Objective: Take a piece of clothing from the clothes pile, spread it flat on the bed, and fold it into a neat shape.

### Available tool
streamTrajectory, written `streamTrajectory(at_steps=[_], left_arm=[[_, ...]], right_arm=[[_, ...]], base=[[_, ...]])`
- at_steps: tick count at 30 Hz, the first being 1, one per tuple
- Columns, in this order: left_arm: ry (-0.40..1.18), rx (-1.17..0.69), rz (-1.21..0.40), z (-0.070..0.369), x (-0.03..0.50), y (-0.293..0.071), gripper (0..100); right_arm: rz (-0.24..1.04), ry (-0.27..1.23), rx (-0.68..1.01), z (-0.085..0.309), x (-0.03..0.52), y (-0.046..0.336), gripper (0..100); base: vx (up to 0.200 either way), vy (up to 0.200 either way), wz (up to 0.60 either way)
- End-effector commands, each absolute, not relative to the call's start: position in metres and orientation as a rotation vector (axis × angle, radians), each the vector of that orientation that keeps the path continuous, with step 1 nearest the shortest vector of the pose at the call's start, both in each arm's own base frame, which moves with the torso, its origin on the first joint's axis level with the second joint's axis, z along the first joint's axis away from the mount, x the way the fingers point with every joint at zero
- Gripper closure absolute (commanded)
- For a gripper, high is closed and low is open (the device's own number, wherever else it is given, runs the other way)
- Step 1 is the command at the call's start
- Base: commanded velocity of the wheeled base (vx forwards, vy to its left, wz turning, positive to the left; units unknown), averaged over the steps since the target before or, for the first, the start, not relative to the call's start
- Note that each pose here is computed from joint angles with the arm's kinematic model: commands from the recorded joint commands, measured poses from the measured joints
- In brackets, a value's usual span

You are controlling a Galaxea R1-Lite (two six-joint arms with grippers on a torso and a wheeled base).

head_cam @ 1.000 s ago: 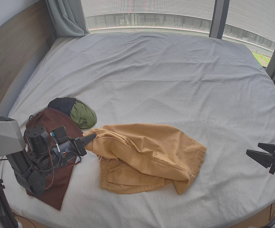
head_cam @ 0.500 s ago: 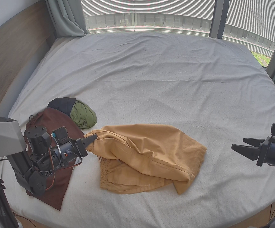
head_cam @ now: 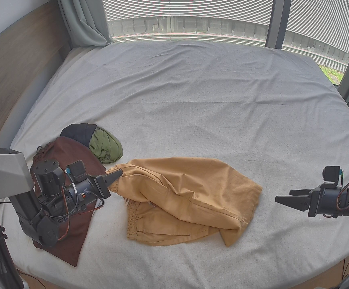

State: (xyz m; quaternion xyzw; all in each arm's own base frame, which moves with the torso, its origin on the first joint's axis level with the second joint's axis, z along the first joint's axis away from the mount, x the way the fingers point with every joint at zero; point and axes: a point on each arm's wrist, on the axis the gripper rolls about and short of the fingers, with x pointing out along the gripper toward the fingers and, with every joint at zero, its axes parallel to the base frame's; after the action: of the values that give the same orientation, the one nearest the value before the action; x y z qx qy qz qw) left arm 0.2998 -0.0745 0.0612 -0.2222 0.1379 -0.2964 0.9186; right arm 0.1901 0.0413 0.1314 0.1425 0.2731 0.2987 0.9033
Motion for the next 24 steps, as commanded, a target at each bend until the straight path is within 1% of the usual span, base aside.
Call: streamTrajectory(at_steps=[1,5,13,24], left_arm=[[0.294,-0.456,-0.607,0.059,0.298,-0.075,100],[0.291,-0.458,-0.607,0.059,0.299,-0.075,100],[0.302,-0.462,-0.588,0.052,0.306,-0.073,100],[0.286,-0.461,-0.565,0.051,0.312,-0.068,100]], right_arm=[[0.631,0.641,0.341,0.114,0.201,0.043,0],[0.641,0.65,0.352,0.104,0.207,0.045,0],[0.631,0.714,0.367,0.08,0.217,0.047,0],[0.617,0.765,0.437,0.053,0.233,0.054,0]], base=[[0.0,0.0,0.0],[0.0,0.0,0.0],[0.0,0.0,0.0],[0.0,0.0,0.0]])
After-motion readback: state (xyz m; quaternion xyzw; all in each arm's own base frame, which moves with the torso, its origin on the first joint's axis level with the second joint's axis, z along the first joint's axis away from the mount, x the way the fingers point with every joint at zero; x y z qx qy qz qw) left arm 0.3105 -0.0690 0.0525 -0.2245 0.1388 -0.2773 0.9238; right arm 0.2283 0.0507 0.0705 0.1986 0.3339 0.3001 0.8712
